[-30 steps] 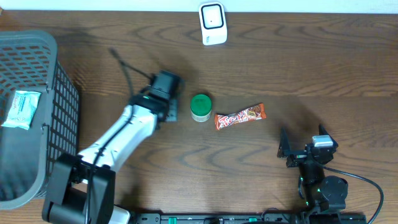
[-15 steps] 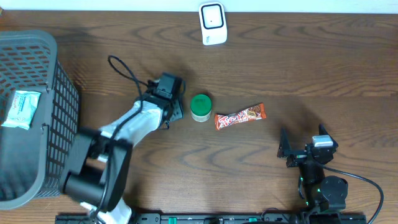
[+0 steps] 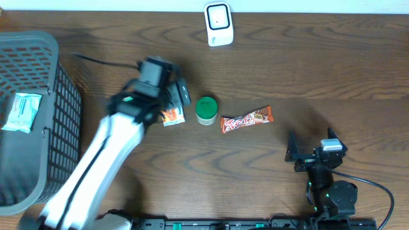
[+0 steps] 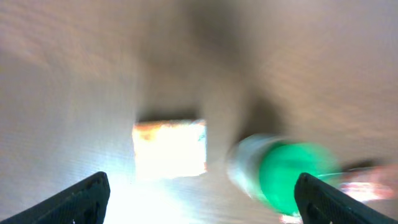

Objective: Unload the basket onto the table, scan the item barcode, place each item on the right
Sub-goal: 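Place orange box left of the jar with left gripper, then reach left gripper into basket and grasp the mint-green wipes pack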

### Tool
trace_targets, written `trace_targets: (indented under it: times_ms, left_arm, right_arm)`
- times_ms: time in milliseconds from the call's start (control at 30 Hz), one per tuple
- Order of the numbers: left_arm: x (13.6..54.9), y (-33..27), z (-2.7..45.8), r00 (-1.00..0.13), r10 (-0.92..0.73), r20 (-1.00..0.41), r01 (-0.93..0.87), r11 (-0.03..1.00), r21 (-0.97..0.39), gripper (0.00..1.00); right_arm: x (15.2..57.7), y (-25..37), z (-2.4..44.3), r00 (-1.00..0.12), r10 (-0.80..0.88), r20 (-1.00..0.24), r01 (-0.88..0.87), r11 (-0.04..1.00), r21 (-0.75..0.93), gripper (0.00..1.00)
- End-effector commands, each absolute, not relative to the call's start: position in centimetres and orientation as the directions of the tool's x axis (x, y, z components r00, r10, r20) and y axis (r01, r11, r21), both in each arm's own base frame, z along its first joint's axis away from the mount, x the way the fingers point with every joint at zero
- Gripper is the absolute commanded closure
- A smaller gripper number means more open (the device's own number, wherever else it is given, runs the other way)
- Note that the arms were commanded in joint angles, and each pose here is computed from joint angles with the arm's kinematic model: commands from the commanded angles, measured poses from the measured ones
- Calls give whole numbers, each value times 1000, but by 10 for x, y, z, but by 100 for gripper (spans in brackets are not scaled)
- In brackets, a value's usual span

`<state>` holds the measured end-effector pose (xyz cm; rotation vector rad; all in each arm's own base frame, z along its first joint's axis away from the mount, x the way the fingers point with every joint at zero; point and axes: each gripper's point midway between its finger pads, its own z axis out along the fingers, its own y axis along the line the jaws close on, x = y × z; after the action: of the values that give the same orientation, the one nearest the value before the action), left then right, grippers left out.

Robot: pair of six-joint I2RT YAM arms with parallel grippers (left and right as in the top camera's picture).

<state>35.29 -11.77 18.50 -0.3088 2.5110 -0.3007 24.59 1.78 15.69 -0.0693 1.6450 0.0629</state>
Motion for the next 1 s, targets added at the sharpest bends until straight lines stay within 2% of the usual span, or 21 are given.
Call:
trace_targets:
  times_ms: [0,33,100,200,333,467,533,633,733,833,967]
  left_arm:
    - [345,-77,287,-627,-281,-726,-143,958,-248,4]
    - [339,-59,309,-577,-294,-762,-175,956,-236,0]
    - [325,-14,343,-482,-341,-807,-290,931,-221,2]
    - [307,44,363,-396,-423,-815,-453,862,-227,2]
    - [275,126,362,-258,-565,-783,-697,670,-254,2]
    - [259,174,350,-147,-691,-707,-774,526,-353,2]
    - [259,196,332,-78,-795,-602,-790,418,-449,2]
    - [264,213,305,-51,-869,-492,-805,327,-495,2]
    - [264,240,261,-30,-920,-390,-862,222,-457,2]
    - [271,269,216,-26,-942,-334,-905,164,-392,2]
    - [290,290,175,-36,-955,-293,-920,146,-363,2]
  right_arm:
    - [245,21,157,-76,6,-997,-95,995,13,1]
    - [245,21,157,-76,6,-997,-95,995,13,1]
    - [245,21,157,-76,6,-997,-95,995,13,1]
    - [245,21,157,-76,6,-997,-95,995,13,1]
    - [245,21,157,-76,6,-997,-95,995,13,1]
    - [245,21,157,-76,6,-997,-95,995,13,1]
    - [245,21,157,-76,6,-997,-95,995,13,1]
    - [245,21,157,-76,6,-997,-95,995,13,1]
    - [245,21,157,-76,6,-997,-95,995,13,1]
    - [245,21,157,-76,6,-997,-95,995,13,1]
    - [245,21,157,-76,6,-997,-95,995,13,1]
